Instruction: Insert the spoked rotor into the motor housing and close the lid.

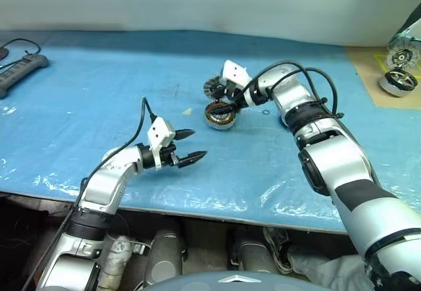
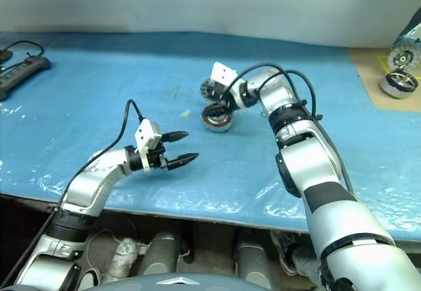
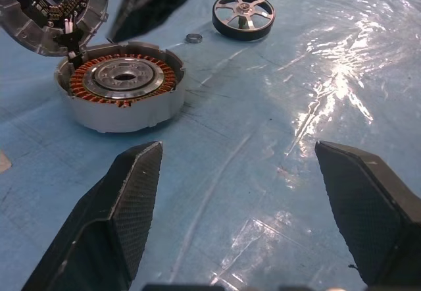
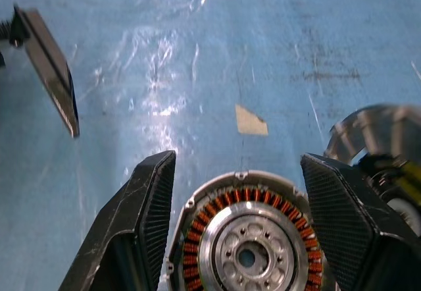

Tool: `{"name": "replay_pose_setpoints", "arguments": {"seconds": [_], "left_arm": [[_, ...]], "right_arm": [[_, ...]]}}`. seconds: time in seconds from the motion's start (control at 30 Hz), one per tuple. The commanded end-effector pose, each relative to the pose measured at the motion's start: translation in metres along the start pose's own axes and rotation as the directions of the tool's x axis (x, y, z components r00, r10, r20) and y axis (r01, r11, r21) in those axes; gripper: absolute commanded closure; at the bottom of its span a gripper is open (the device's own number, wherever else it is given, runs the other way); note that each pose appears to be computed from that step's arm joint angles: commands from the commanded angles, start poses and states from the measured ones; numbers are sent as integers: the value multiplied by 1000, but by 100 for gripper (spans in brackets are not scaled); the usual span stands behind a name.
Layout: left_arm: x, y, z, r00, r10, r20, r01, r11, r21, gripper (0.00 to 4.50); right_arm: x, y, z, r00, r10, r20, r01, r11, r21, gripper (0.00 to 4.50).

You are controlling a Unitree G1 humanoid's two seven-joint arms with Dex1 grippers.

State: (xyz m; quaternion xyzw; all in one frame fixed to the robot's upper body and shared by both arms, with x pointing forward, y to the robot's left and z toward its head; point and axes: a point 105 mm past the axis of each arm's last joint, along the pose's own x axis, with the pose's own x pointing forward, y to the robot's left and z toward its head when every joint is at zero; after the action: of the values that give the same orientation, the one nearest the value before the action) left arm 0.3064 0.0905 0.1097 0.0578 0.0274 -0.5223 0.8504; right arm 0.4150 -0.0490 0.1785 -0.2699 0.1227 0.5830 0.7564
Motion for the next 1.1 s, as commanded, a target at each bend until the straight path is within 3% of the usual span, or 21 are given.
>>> {"name": "replay_pose_setpoints", "arguments": {"seconds": [0.03, 0.2, 0.33, 0.6, 0.83, 1.1], "left_arm": [[0, -4, 11, 1000, -18, 25, 17, 999, 35, 49], [-1, -3, 10, 1000, -19, 19, 19, 999, 32, 49], [-1, -2, 9, 1000, -19, 12, 19, 999, 34, 49], [1, -8, 6, 999, -46, -8, 46, 997, 58, 49], [2, -10, 4, 999, -46, -7, 47, 998, 51, 49], [4, -10, 0, 999, -47, -17, 48, 997, 58, 49]], "right_arm": [[-3, 7, 2, 998, 56, -17, -57, 996, -71, 130], [-2, 21, -35, 984, 78, -159, -109, 974, -199, 130], [1, 14, -33, 989, 12, -145, -42, 977, -208, 130], [2, 23, -38, 982, 54, -180, -101, 959, -263, 130], [5, 13, -48, 971, -39, -234, -31, 957, -289, 130], [7, 21, -63, 957, -19, -291, -82, 941, -329, 130]]}}
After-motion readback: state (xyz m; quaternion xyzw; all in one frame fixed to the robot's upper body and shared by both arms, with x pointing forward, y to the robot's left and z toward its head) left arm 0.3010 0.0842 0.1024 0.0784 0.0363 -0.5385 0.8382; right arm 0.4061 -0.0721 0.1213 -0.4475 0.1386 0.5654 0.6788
